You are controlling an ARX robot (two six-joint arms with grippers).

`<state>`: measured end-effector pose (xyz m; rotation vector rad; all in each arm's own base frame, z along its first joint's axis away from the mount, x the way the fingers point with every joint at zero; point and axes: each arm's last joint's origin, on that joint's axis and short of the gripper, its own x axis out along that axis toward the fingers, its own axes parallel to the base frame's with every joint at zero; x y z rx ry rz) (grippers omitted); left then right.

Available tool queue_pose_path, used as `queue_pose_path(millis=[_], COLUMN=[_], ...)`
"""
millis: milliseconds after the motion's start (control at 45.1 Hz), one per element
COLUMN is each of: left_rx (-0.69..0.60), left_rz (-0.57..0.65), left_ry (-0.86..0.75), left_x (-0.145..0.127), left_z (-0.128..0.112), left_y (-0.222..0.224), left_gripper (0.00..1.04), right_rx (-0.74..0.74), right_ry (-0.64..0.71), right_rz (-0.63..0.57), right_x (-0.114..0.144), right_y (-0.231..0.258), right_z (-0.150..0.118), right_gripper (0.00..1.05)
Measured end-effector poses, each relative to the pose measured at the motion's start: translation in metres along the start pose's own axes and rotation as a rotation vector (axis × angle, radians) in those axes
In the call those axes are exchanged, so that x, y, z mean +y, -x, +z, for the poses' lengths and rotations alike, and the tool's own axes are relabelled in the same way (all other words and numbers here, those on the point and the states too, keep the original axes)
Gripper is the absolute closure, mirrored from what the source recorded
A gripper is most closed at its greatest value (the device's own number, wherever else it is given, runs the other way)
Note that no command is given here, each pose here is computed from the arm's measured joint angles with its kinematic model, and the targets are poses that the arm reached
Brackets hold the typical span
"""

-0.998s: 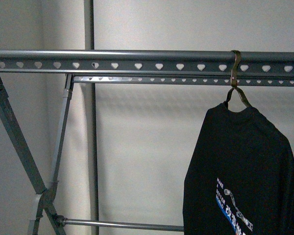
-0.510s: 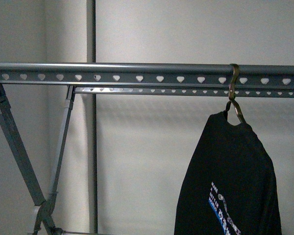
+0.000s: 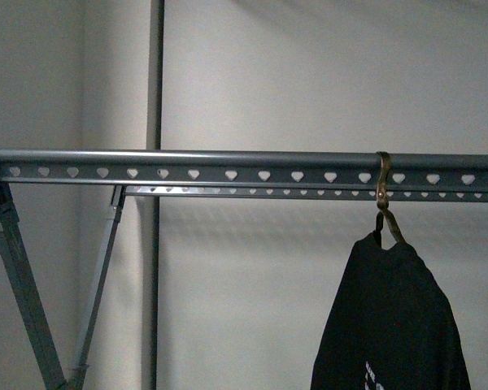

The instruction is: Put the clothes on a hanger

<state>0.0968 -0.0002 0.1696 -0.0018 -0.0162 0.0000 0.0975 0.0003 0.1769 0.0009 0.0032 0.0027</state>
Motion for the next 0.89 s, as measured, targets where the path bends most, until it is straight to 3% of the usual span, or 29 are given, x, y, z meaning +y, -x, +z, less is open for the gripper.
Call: queue_pose_path(millis=[133, 643, 688, 887], left_rx=[0.000, 0.000, 0.000, 0.000], left_rz=[0.000, 0.000, 0.000, 0.000], left_ry=[0.000, 0.000, 0.001, 0.000], left_x=[0.000, 0.000, 0.000, 0.000], left_z=[0.000, 0.000, 0.000, 0.000], left_y=[0.000, 0.000, 0.000, 0.000], left_gripper=[1.01, 1.01, 1.00, 0.54], right_rx=[-0.001, -0.002, -0.002, -0.002], right_ry=[0.000, 0.000, 0.001, 0.001], right_rz=[0.000, 0.000, 0.000, 0.000], right_x=[0.000, 0.000, 0.000, 0.000], right_y=[0.000, 0.000, 0.000, 0.000], right_z=[-0.012, -0.012, -0.012, -0.012], right_gripper=[1.02, 1.02, 0.96, 0.50])
